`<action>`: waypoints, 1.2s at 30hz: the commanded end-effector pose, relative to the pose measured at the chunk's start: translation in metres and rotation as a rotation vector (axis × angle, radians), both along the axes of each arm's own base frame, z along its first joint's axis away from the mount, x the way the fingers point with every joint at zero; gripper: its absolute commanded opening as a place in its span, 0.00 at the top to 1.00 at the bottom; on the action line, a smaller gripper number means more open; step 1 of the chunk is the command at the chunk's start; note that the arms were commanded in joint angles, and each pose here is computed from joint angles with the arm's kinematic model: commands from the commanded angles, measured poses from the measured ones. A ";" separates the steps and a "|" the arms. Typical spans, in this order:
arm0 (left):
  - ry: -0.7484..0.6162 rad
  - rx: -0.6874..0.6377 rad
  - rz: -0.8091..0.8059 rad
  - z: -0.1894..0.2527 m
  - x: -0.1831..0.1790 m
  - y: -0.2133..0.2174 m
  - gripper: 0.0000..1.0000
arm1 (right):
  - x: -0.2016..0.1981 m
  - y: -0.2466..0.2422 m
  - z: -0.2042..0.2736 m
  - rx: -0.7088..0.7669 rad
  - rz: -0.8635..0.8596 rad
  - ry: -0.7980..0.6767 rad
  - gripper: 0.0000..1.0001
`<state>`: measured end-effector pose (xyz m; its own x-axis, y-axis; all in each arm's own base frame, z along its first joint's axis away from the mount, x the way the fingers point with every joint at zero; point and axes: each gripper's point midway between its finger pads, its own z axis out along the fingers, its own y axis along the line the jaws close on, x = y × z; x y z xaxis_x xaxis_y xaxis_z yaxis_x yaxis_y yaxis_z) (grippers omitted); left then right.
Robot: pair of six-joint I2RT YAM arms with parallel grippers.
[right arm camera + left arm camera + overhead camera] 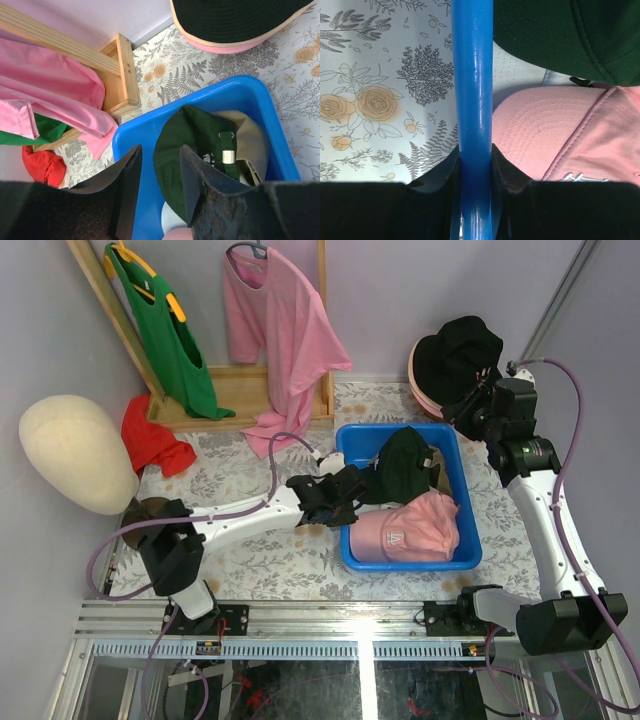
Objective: Stack the hats
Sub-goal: Move the bin to the center of the board.
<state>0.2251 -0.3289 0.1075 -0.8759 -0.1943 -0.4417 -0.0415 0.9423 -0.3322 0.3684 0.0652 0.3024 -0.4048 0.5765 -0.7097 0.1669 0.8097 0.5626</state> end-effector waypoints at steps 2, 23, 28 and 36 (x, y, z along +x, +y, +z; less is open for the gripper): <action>-0.030 -0.115 0.073 0.017 0.018 -0.030 1.00 | -0.004 0.010 0.036 0.012 0.053 -0.087 0.56; 0.017 -0.336 -0.062 0.025 0.026 -0.148 0.97 | -0.004 0.014 0.034 0.020 0.080 -0.082 0.53; -0.007 -0.343 -0.050 0.037 0.021 -0.136 0.57 | -0.003 0.016 0.037 0.022 0.091 -0.089 0.53; -0.067 -0.307 -0.020 0.062 0.005 -0.100 0.38 | 0.001 0.022 0.049 0.038 0.121 -0.120 0.53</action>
